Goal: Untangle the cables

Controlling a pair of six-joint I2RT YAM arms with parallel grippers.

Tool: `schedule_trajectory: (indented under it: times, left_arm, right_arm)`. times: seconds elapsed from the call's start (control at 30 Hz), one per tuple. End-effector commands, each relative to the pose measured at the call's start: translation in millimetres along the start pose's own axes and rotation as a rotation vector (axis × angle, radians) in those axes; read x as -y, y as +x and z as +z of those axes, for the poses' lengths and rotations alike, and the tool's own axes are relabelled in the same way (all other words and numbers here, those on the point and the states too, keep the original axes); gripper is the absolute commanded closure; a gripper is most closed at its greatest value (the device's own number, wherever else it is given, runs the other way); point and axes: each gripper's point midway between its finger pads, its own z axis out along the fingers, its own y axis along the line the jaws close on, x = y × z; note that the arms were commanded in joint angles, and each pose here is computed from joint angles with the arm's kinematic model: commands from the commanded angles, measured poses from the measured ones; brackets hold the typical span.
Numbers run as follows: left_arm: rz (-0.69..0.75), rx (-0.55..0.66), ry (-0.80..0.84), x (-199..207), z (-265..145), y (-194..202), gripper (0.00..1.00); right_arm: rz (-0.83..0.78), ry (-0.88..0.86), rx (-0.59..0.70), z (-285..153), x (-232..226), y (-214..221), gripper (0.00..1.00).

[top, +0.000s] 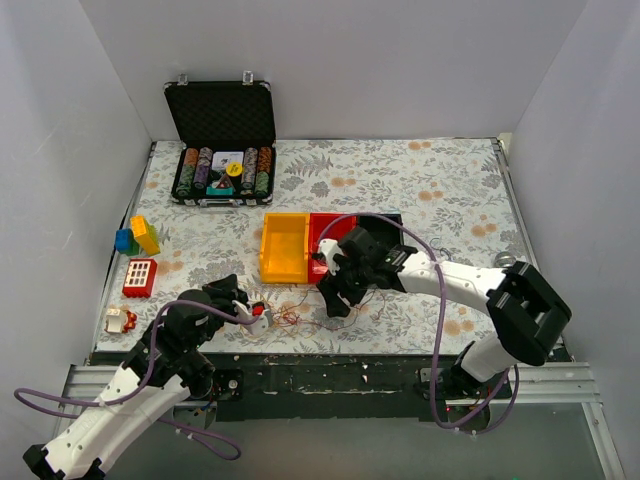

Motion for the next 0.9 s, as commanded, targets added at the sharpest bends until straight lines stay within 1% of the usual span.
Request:
schedule_trajectory:
  times: [0.0, 0.07, 0.1, 0.17, 0.23, 0.27, 0.3, 0.37, 0.47, 0.57, 0.67, 0.7, 0.73, 0.77, 0.8, 0.87]
  left_arm:
    - [-0.009, 0.037, -0.055, -19.8, -8.8, -9.2, 1.00]
    - [-0.005, 0.037, -0.053, -19.0, -8.9, -9.1, 1.00]
    - [-0.005, 0.039, -0.054, -19.0, -9.3, -9.3, 1.00]
    - [-0.005, 0.041, -0.058, -19.8, -9.9, -9.4, 1.00]
    - [-0.005, 0.044, -0.062, -20.6, -10.8, -10.0, 1.00]
    - [-0.005, 0.045, -0.063, -20.8, -11.0, -10.1, 1.00]
    - [-0.005, 0.045, -0.062, -20.5, -11.0, -9.9, 1.00]
    - [-0.005, 0.047, -0.060, -19.9, -11.5, -10.1, 1.00]
    - [-0.004, 0.052, -0.053, -17.0, -12.2, -10.1, 1.00]
    - [0.001, 0.048, -0.037, -11.0, -13.8, -7.6, 1.00]
    - [0.017, 0.032, -0.021, -2.2, -15.7, -1.5, 1.00]
    - [0.026, 0.029, -0.013, 1.7, -16.6, 0.6, 1.00]
    - [0.038, 0.025, -0.001, 6.2, -17.3, 2.6, 1.00]
    - [0.051, 0.024, 0.005, 10.1, -17.8, 4.4, 1.00]
    - [0.066, 0.022, 0.002, 12.1, -19.3, 6.4, 1.00]
    - [0.091, 0.006, 0.005, 19.1, -19.5, 12.7, 1.00]
  right_arm:
    - [-0.017, -0.019, 0.064, 10.5, -8.8, -23.1, 0.28]
    - [-0.009, -0.004, 0.054, 16.4, -6.6, -21.5, 0.35]
    - [-0.006, 0.005, 0.053, 18.2, -5.5, -21.8, 0.40]
    - [0.002, 0.018, 0.055, 19.8, -4.0, -23.5, 0.56]
    - [0.006, 0.030, 0.068, 16.0, -3.6, -28.1, 0.78]
    - [0.005, 0.038, 0.076, 12.6, -3.3, -30.9, 0.95]
    - [0.002, 0.054, 0.086, 7.3, -2.9, -34.2, 0.99]
    - [-0.015, 0.083, 0.122, -7.3, -2.5, -44.6, 0.99]
    - [-0.052, 0.177, 0.203, -43.1, 3.6, -67.3, 0.99]
    - [-0.053, 0.289, 0.342, -92.6, 20.4, -94.4, 0.99]
    - [-0.001, 0.518, 0.506, -159.3, 56.0, -114.8, 0.99]
    - [0.024, 0.610, 0.582, -187.8, 67.0, -120.2, 0.99]
    - [0.065, 0.757, 0.678, -226.3, 80.6, -119.0, 0.99]
    - [0.098, 0.848, 0.778, -253.3, 86.5, -118.0, 0.99]
    - [0.086, 0.953, 0.865, -283.3, 92.8, -118.9, 0.99]
    - [0.159, 1.126, 1.026, -338.2, 99.2, -112.0, 0.99]
